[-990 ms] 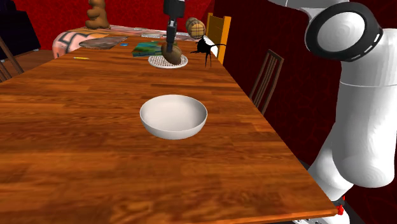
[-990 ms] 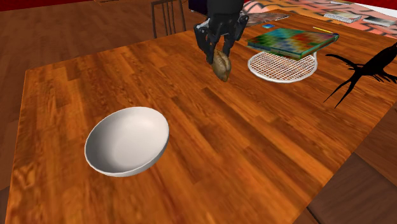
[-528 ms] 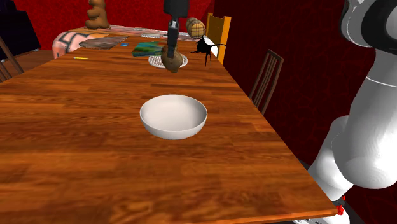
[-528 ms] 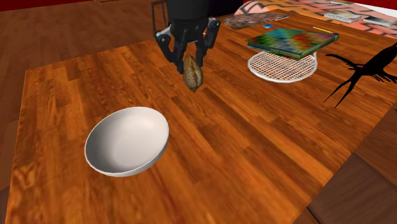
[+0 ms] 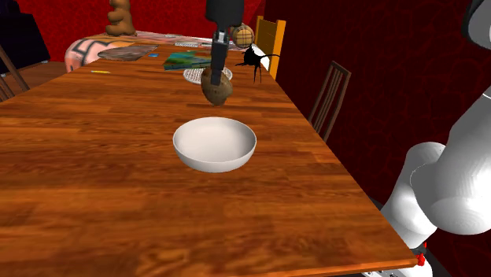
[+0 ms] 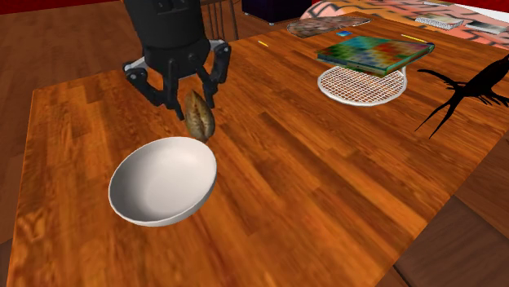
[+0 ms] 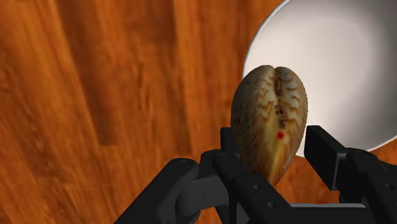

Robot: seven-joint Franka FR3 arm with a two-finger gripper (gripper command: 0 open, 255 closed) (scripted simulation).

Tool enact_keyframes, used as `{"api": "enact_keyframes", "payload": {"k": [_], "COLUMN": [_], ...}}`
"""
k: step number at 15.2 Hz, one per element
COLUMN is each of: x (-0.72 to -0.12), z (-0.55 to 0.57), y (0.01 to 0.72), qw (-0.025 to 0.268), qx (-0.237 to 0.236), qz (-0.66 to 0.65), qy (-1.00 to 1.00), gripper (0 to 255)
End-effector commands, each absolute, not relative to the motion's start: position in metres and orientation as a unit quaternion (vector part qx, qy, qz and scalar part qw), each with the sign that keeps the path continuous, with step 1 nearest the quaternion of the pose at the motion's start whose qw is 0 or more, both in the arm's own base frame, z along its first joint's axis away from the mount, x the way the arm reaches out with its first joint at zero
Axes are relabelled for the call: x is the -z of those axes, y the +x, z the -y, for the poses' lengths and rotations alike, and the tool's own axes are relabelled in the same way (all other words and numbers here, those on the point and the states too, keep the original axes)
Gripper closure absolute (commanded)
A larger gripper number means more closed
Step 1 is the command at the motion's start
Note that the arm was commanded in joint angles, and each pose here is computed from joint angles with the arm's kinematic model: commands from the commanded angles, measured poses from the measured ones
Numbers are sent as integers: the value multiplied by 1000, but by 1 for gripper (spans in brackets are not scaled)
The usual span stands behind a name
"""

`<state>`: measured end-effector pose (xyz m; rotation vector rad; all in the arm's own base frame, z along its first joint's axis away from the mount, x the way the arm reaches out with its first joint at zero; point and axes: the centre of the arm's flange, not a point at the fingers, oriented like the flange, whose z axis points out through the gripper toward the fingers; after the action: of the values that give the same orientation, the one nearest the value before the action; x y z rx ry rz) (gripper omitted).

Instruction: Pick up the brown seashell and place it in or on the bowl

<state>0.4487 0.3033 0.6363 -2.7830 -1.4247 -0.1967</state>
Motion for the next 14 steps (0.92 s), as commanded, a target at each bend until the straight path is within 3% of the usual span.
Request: {"api": "enact_keyframes", "payload": {"k": [1,6,14], "x": [-639,-640,-598], "z": [-319,-347,-347], "y": [427,376,376], "qw": [4,4,4], "qx": [63,63,63], "qz": [454,454,454], "qy": [-889,-889,-889], "gripper": [255,255,255]}}
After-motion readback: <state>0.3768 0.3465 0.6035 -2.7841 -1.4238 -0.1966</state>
